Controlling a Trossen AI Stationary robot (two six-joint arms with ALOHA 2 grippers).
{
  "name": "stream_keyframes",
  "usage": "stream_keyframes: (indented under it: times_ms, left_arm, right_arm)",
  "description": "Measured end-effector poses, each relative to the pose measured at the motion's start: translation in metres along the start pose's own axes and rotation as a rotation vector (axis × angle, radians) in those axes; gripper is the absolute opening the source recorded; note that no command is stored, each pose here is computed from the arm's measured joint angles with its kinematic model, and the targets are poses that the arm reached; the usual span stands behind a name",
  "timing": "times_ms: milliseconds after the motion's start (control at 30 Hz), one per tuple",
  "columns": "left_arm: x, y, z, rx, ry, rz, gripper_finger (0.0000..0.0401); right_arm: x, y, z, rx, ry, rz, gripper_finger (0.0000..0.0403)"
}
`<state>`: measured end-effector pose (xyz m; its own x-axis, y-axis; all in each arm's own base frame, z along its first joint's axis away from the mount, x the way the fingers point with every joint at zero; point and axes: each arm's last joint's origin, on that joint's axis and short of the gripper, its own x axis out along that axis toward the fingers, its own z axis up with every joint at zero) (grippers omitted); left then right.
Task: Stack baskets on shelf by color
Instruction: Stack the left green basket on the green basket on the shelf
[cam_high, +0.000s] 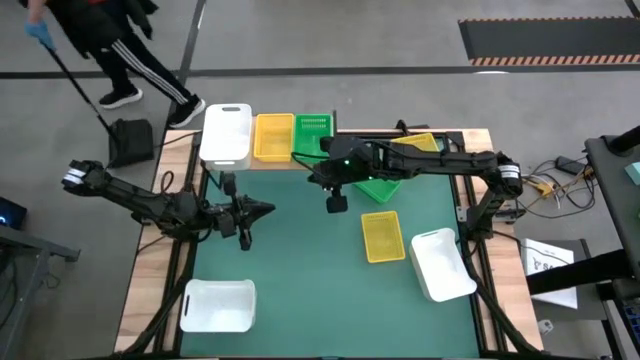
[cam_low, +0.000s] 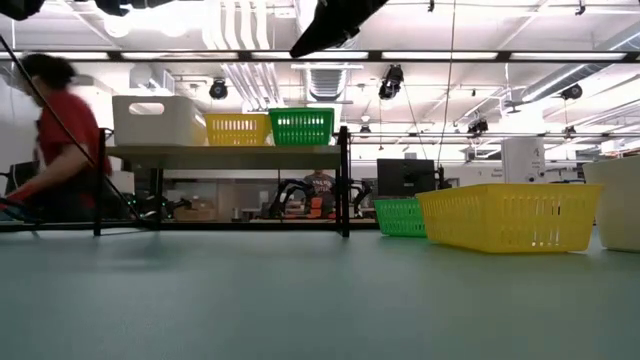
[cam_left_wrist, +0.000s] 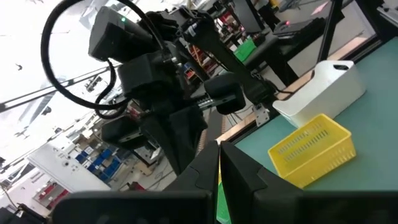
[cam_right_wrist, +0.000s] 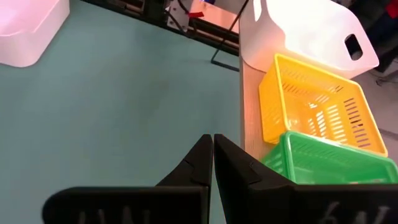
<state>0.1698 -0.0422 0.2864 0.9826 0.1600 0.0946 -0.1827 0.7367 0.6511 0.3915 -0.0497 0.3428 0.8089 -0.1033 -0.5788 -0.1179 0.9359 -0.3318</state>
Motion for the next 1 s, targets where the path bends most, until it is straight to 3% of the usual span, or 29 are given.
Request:
stream_keyframes:
  times_ms: [667,1000]
  left_arm:
    - [0.003,-0.001,0.002,0.013,0.002,-0.002,0.0]
    - [0.003,0.001,0.003,0.005,-0.01,0.01,0.0]
  right_arm:
    - [0.018,0.004,-0.018,0.025,-0.032,-0.024,0.0009]
    - [0.033,-0.007,-0.044,0.071,-0.05,-0.077,0.0009]
